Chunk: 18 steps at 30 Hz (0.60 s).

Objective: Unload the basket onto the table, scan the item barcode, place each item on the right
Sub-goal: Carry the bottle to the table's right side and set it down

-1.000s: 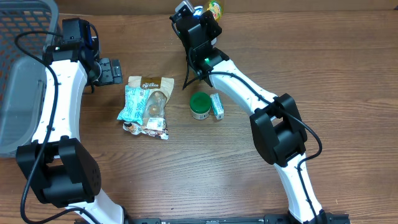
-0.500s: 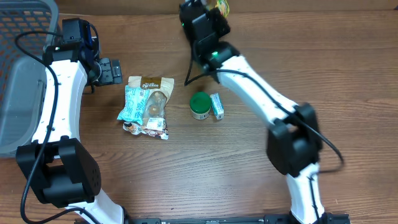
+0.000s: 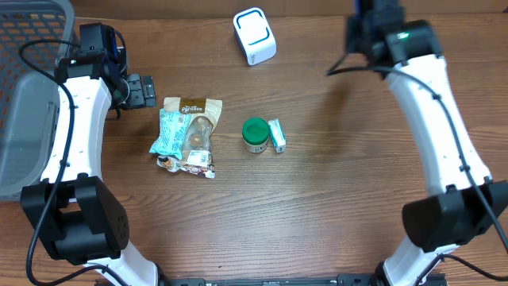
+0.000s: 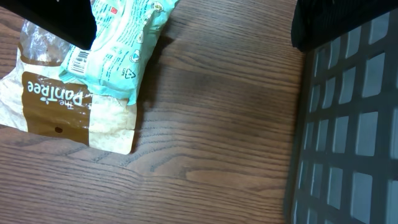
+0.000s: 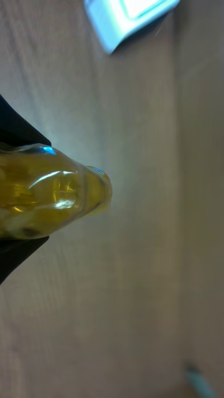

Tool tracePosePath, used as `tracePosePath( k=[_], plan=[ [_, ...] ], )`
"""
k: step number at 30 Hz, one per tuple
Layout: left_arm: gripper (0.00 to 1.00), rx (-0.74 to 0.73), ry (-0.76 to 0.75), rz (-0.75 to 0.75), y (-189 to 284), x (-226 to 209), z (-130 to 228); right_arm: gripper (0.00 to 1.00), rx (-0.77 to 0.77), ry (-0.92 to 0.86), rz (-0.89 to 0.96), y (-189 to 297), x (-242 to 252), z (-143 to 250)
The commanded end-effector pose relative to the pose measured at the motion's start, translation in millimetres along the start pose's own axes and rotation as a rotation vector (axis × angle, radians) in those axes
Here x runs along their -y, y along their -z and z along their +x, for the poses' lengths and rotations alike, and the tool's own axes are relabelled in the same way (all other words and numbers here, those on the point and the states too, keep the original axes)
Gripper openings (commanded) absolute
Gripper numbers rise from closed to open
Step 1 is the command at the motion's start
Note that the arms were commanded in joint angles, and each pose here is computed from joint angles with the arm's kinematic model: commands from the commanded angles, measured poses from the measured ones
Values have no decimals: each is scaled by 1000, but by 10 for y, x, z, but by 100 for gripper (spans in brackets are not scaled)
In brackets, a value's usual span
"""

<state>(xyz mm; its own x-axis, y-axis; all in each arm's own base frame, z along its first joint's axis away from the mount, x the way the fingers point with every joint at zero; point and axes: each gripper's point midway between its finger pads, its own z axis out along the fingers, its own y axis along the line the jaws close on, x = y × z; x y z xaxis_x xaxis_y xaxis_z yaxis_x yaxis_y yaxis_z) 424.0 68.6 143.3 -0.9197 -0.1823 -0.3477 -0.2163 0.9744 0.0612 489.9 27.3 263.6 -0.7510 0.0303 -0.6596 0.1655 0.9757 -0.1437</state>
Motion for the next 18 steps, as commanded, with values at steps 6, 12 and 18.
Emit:
tracePosePath(
  k=[6, 12, 18],
  plan=[
    [100, 36, -18, 8, 118, 14, -76, 21, -222, -250, -25, -400, 884, 551],
    [100, 36, -18, 8, 118, 14, -77, 21, -301, -382, 64, -746, 1446, 1024],
    [100, 36, -18, 8, 118, 14, -77, 23, -302, -405, 80, -918, 1539, 1187]
  ],
)
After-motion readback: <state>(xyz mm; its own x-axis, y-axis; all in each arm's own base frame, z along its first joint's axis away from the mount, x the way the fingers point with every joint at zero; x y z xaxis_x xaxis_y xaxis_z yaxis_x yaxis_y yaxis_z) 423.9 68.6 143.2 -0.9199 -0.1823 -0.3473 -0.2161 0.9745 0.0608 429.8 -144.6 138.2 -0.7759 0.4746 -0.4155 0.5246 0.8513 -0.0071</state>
